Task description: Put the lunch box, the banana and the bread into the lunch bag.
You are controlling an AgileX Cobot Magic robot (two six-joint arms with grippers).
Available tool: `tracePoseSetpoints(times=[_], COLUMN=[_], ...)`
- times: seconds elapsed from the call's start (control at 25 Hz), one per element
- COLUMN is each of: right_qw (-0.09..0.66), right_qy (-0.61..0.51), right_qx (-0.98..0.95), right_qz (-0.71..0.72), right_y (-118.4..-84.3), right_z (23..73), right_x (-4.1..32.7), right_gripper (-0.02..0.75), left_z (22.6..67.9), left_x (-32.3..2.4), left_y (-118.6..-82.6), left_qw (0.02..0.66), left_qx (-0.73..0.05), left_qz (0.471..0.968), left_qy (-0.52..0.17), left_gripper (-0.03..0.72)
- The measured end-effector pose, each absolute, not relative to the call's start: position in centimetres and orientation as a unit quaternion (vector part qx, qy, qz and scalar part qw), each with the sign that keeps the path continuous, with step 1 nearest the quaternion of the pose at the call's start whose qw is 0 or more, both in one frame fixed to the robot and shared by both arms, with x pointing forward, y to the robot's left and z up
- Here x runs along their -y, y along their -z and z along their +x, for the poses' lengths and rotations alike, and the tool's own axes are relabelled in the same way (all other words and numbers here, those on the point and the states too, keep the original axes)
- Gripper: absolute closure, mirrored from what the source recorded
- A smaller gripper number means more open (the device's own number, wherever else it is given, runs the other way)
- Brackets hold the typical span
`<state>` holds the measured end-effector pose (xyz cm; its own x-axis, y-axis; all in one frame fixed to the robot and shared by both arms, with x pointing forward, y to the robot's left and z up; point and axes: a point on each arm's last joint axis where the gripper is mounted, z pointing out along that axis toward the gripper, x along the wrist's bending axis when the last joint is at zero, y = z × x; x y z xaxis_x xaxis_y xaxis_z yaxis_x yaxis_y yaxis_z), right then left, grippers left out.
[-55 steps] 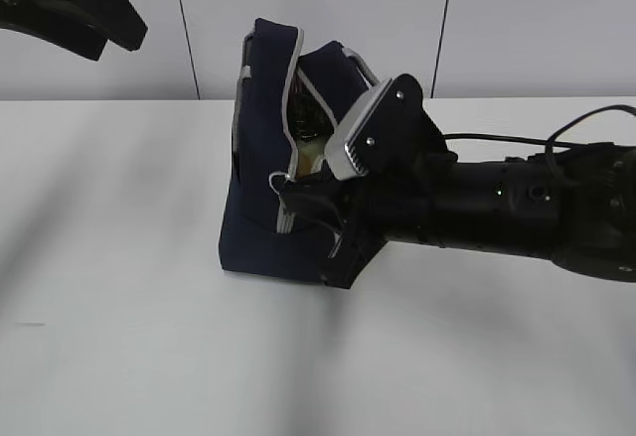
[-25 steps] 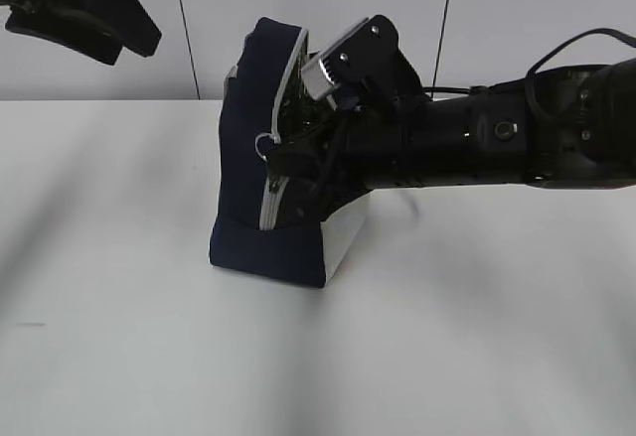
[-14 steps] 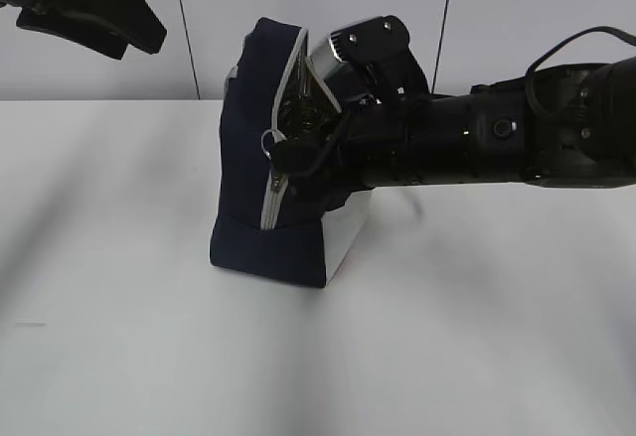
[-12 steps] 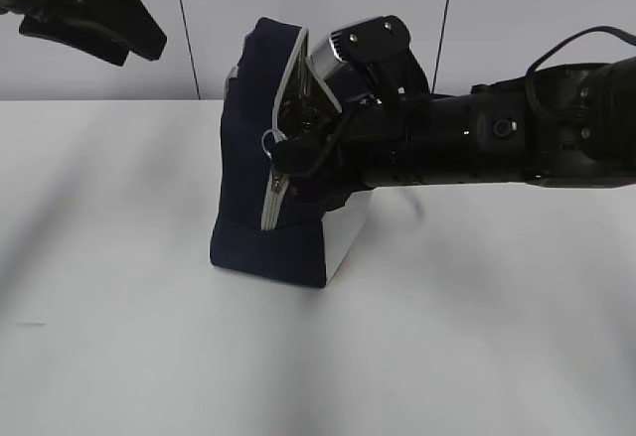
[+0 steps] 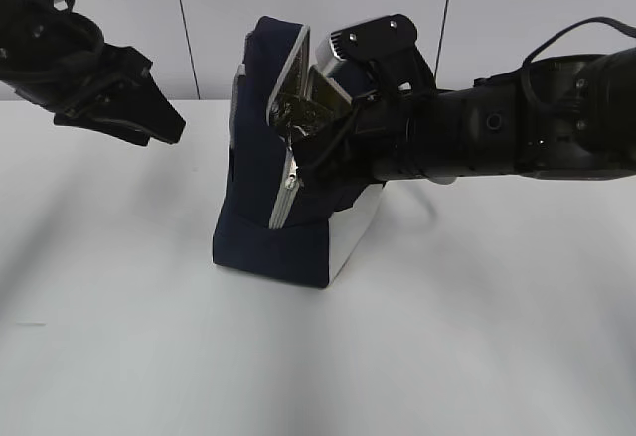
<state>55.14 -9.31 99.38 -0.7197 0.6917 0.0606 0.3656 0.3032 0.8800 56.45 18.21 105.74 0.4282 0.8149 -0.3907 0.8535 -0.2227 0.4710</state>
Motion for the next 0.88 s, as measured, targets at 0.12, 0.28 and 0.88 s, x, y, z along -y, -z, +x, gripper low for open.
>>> tracePoseSetpoints(times=[0.12, 0.28, 0.88], right_qw=[0.167, 0.163, 0.149], right_qy=[-0.491, -0.499, -0.506], right_qx=[-0.787, -0.781, -0.772], right_qz=[0.333, 0.338, 0.354], right_y=[-99.8, -100.1, -100.2], right_z=[55.1, 55.3, 55.3], right_x=[8.9, 8.7, 8.5], right_gripper=[0.732, 0.732, 0.732], left_z=[56.1, 55.5, 56.1], left_x=[-17.8, -17.4, -16.5], left_y=[-104.6, -103.1, -100.8], left_qw=[0.345, 0.375, 0.459], left_qx=[-0.504, -0.459, -0.382], left_qz=[0.791, 0.805, 0.802], left_qy=[0.037, 0.037, -0.01], left_gripper=[0.357, 0.359, 0.359])
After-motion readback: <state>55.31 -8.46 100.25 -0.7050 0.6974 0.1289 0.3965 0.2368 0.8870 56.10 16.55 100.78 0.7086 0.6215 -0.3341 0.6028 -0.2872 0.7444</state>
